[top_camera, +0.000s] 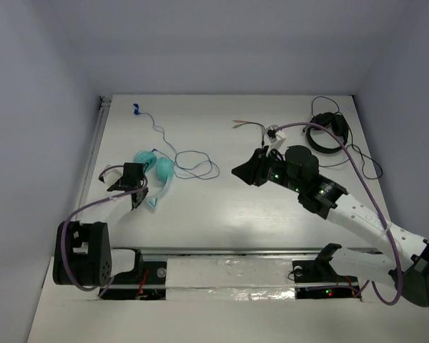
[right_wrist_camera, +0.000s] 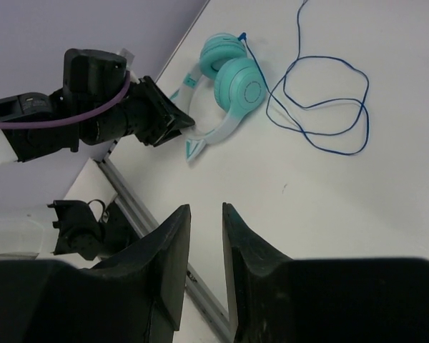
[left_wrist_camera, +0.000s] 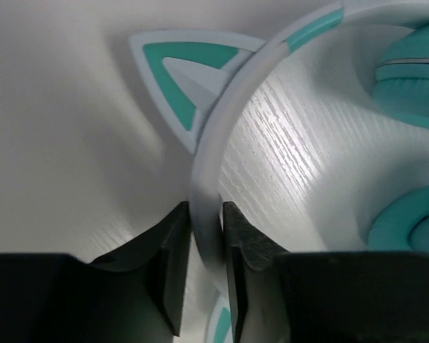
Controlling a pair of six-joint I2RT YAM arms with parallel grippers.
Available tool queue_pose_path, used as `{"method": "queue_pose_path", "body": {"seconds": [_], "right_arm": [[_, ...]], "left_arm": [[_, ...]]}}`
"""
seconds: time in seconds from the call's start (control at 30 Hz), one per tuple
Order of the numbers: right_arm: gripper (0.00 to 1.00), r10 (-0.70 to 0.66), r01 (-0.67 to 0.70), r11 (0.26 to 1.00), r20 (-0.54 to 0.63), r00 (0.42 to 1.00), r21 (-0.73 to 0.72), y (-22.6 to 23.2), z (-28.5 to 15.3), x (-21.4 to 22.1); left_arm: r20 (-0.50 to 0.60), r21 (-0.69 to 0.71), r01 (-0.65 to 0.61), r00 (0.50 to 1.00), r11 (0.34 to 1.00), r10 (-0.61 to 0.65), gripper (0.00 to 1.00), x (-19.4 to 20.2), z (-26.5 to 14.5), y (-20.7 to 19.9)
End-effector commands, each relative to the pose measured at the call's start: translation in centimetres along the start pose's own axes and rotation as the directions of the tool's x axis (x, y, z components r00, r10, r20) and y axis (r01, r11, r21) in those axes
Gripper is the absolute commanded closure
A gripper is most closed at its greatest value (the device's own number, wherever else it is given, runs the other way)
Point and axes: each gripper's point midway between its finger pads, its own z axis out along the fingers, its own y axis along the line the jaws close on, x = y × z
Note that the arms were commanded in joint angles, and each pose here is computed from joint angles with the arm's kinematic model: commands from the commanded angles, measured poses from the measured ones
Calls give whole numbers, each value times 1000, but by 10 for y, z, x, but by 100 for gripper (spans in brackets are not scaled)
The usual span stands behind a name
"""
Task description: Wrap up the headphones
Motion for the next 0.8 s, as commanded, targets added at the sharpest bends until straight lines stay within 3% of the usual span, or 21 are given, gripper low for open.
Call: {"method": "queue_pose_path", "body": {"seconds": [0.0, 0.1, 0.23, 0.4, 0.53, 0.67, 0.7, 0.73, 0.77], "right_arm": [[69, -25, 25, 1000, 86, 996, 2, 3, -3, -19], [69, -23, 20, 999, 89, 996, 35, -4, 2, -19], [73, -25, 21, 999, 86, 996, 50, -9, 8, -17], [100, -48, 49, 999, 75, 996, -9, 2, 21, -22], [100, -107, 114, 990, 82, 991, -87, 18, 38, -35], [82, -207, 221, 959, 93, 974, -179, 30, 53, -37], [68, -220, 234, 957, 93, 971, -170, 24, 59, -38], [62, -237, 249, 951, 90, 967, -181, 22, 61, -38], [46, -262, 274, 947, 92, 961, -167, 12, 65, -44]], "left_arm": [[-61, 0, -34, 998, 999, 34, 81, 13, 8, -1], [-75, 2, -68, 995, 998, 68, 100, 14, 9, -3], [-43, 45, -129, 990, 991, 131, 100, -5, -4, -18], [59, 251, -207, 978, 946, 199, 100, -50, -58, -67], [103, 354, -278, 961, 893, 258, 100, -75, -101, -91], [166, 458, -332, 943, 825, 287, 100, -98, -144, -116], [193, 489, -333, 943, 806, 273, 100, -110, -160, -126], [193, 525, -338, 941, 781, 278, 100, -111, -171, -133], [216, 555, -354, 935, 753, 280, 100, -119, -185, -142]]}}
